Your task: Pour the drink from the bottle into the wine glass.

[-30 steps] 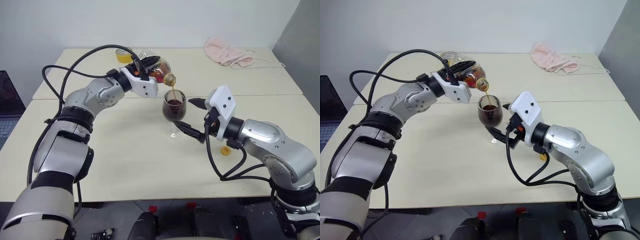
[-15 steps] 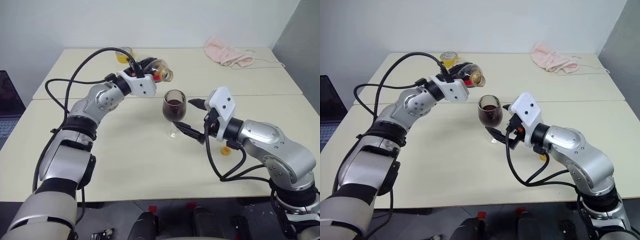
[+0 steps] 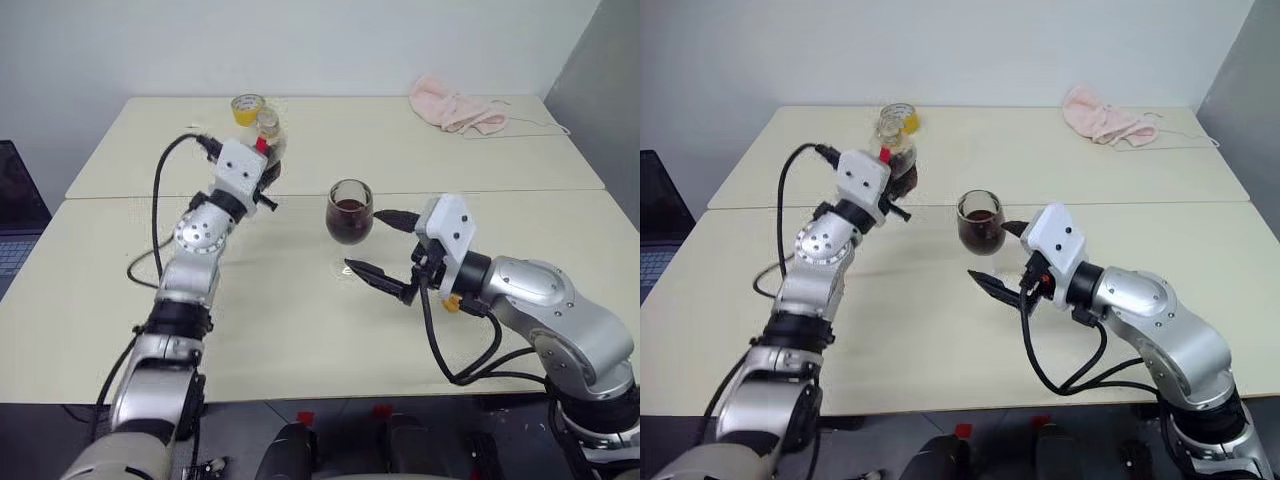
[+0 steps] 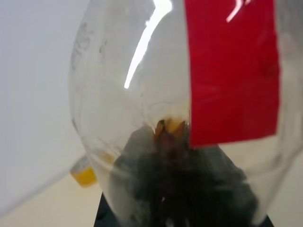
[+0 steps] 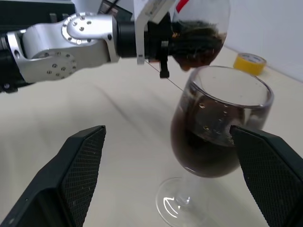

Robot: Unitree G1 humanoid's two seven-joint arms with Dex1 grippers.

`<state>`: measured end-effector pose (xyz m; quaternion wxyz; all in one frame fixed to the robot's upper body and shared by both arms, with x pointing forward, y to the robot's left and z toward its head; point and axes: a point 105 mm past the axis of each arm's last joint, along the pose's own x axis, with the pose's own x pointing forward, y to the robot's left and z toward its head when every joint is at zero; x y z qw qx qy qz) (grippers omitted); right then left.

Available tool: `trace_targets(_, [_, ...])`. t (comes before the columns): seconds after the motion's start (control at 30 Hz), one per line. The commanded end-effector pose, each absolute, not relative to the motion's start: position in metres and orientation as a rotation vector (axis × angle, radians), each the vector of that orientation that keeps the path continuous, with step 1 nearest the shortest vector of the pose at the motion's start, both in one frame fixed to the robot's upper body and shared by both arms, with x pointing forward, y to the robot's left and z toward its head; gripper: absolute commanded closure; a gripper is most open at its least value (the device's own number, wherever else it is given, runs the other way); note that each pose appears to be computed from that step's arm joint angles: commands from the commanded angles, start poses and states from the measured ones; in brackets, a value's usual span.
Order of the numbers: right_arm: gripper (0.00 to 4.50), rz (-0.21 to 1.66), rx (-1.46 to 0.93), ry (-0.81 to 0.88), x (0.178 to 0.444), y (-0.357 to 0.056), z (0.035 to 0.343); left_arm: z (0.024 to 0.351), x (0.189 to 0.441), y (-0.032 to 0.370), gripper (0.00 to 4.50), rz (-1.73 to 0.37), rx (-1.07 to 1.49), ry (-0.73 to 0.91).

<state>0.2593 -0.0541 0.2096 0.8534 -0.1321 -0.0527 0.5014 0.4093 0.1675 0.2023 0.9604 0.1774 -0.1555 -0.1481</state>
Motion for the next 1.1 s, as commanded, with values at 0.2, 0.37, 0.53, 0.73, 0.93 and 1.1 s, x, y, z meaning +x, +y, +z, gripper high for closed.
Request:
trace_targets(0.2, [0.00, 1.219, -0.210, -0.185, 0.227, -0.049, 0.228, 0.185, 0.390, 0.195, 3.76, -0.196, 0.230, -0.202])
trace_targets(0.37, [0.00, 1.258, -0.201, -0.170, 0.224, -0.048, 0.226, 0.163, 0.389, 0.210, 3.76, -0.151, 0.163, -0.137])
trace_targets(0.53, [0.00, 1.260, -0.215, -0.147, 0.225, -0.050, 0.214, 0.151, 0.388, 0.215, 3.76, -0.161, 0.076, -0.125])
trace_targets(0.73, [0.00, 1.262, -0.219, -0.139, 0.226, -0.052, 0.202, 0.135, 0.389, 0.228, 3.76, -0.097, 0.046, -0.065])
trace_targets(0.93, [0.00, 1.268, -0.223, -0.144, 0.224, -0.053, 0.199, 0.125, 0.389, 0.229, 3.76, -0.091, 0.066, -0.031])
trace_targets(1.1, [0.00, 1.270, -0.227, -0.150, 0.224, -0.051, 0.199, 0.121, 0.390, 0.229, 3.76, -0.087, 0.070, -0.020])
